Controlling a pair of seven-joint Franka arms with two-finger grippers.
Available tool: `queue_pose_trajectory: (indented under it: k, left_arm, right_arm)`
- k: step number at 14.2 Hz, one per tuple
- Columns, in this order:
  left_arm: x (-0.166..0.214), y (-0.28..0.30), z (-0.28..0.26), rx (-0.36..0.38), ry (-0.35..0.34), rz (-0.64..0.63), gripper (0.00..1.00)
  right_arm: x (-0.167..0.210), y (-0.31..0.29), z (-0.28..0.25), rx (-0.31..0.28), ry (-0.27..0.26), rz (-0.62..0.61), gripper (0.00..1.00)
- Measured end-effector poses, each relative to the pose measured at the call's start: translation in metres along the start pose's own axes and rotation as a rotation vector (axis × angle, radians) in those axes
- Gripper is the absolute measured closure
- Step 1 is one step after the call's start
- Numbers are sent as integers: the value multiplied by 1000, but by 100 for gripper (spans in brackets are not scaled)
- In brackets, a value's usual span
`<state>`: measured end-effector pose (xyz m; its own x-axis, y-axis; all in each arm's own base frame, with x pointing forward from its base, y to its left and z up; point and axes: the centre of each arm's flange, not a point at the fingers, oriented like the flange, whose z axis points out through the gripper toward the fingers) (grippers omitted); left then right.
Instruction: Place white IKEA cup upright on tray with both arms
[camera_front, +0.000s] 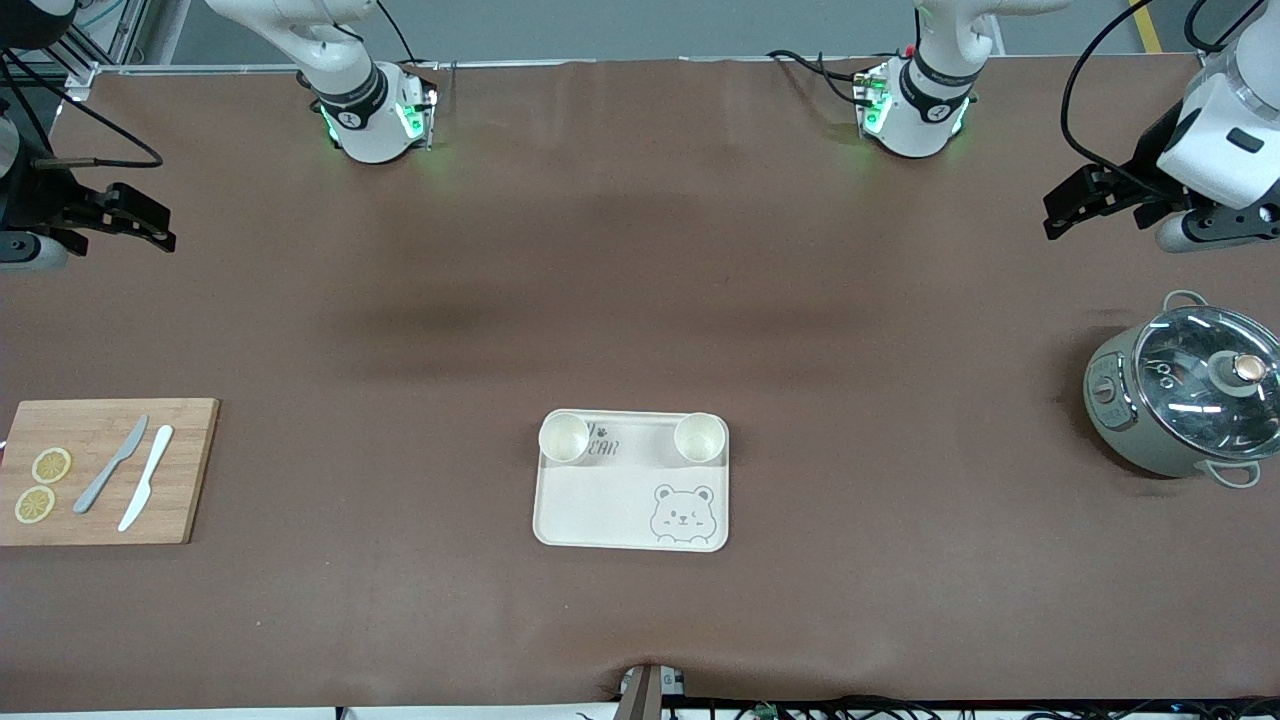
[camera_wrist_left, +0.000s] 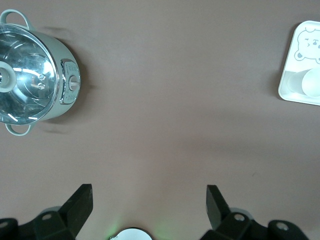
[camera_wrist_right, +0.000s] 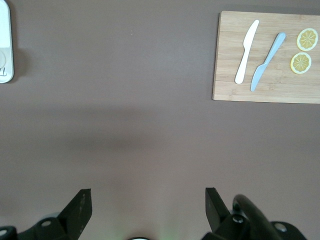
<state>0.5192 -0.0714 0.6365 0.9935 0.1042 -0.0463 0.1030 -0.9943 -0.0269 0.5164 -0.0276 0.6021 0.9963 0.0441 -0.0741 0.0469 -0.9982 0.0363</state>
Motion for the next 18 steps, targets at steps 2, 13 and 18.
queue_pose_trajectory:
  k: [2, 13, 18]
  left_arm:
    - [2, 0, 2, 0, -2, 0, 0]
    - [8, 1, 6, -2, 1, 5, 0]
    - [18, 4, 17, -5, 2, 10, 0]
  right_arm:
    - [0, 9, 2, 2, 1, 17, 0]
    - [4, 1, -10, 52, 53, 11, 0]
    - [2, -9, -39, 46, 94, -9, 0]
